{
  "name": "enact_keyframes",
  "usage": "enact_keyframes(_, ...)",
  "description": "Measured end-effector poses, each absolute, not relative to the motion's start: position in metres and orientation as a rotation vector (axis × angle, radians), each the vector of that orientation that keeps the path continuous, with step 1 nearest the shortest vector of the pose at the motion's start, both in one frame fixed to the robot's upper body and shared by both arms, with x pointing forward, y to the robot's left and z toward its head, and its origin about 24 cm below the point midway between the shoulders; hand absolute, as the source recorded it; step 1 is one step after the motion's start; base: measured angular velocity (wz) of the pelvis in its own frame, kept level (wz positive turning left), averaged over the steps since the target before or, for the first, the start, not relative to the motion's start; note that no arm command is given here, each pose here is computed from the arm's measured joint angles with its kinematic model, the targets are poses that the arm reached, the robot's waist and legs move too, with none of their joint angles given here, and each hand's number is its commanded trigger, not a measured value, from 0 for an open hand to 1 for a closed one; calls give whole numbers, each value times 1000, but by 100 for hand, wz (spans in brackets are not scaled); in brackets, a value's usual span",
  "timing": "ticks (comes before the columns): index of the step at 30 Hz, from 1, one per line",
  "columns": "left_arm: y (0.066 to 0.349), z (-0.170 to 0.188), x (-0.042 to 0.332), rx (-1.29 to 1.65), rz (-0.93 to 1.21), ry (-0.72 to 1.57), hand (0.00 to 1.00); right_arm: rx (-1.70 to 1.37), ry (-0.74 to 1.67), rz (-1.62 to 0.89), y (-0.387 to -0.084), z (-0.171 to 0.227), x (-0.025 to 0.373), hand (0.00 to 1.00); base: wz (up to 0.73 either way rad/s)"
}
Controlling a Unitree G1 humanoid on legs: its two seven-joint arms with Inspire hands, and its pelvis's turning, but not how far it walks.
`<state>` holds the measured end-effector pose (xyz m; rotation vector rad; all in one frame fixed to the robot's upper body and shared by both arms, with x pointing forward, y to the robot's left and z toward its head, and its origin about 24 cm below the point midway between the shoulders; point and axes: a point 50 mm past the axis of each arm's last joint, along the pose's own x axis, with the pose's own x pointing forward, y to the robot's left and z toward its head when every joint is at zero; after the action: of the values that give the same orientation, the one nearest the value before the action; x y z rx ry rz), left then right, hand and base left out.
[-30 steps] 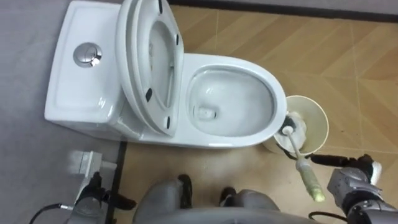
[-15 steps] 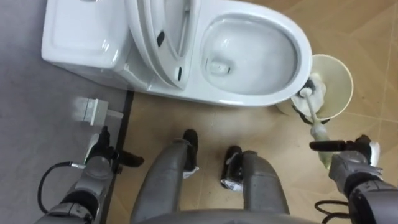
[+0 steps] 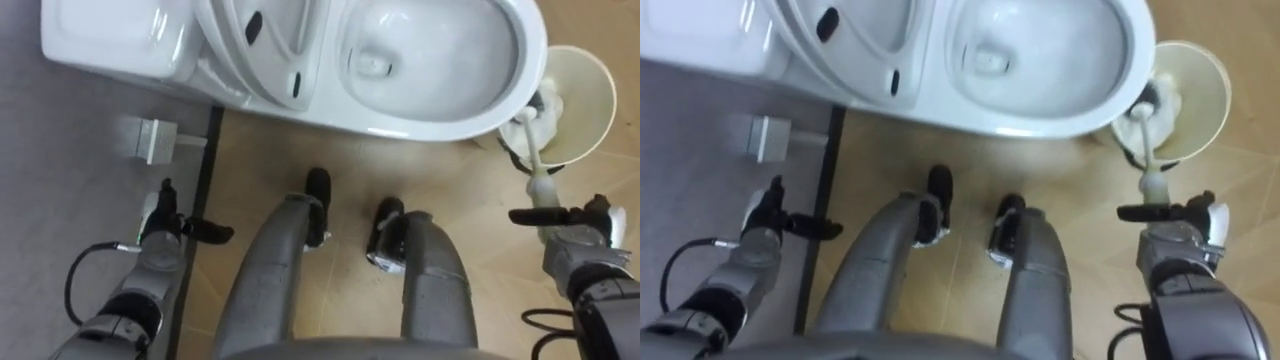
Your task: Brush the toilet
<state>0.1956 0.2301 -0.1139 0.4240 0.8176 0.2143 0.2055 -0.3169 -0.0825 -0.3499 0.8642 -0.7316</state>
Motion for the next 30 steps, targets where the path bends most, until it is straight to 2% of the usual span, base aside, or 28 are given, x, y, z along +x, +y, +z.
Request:
enact_keyframes(11,228,-107,204,406,214,784,0,-382,852,-733,-330,-73,209,0,1)
enact_keyframes(18,237,-103,204,429,226,772,0,-408,856,-704,-338,-70,207,0,3)
enact_keyframes(20,237,-103,205,433,223,770,0,-398,859,-685,-337,-71,208,27,0)
enact_keyframes(21,237,-102,205,438,215,769,0,-392,865,-673,-337,-72,207,91,0)
enact_keyframes(22,237,-102,206,438,210,767,0,-390,870,-667,-337,-72,207,100,4)
enact_keyframes(30,234,-102,204,416,157,773,0,-338,973,-590,-336,-85,191,100,2)
